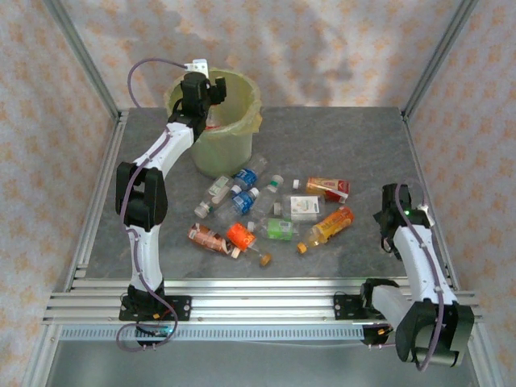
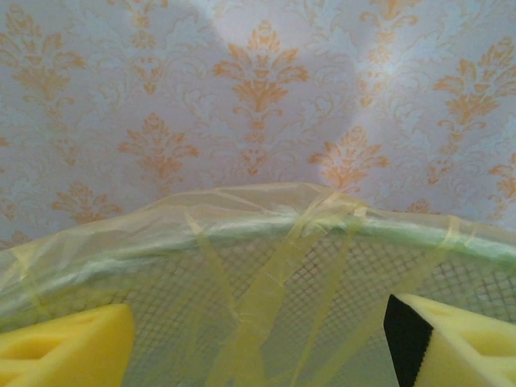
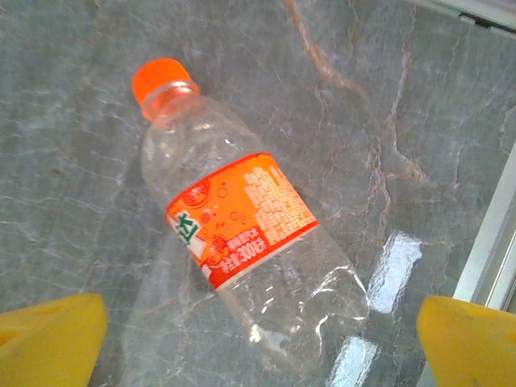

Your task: Put the plastic bottles in the bin

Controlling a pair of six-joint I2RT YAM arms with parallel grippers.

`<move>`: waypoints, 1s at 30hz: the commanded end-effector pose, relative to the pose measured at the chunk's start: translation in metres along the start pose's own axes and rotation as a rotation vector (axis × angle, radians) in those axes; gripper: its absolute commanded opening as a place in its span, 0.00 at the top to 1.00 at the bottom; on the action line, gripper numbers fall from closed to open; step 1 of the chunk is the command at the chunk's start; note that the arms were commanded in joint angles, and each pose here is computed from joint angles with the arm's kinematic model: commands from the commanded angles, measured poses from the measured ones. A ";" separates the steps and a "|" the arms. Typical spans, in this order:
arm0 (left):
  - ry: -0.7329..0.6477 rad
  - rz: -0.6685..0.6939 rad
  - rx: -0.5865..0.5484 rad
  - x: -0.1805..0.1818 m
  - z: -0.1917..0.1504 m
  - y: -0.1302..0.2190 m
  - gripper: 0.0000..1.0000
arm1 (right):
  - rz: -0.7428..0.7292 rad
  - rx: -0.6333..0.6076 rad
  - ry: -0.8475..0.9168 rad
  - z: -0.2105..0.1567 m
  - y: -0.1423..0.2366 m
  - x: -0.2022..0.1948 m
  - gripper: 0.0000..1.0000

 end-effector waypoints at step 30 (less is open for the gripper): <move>0.134 0.056 -0.046 0.048 0.118 0.122 0.00 | -0.158 0.174 0.071 -0.006 -0.085 0.020 0.01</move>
Point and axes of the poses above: each hand's point on the last joint's axis, 136 mm out from that joint toward the fingers, its own y axis back along the fingers, its own x axis along the line the jaws close on, z = x × y, the point moved 4 cm from there along y, back along the fingers, and after that the axes turned 12 degrees about -y, right-handed, at the moved point
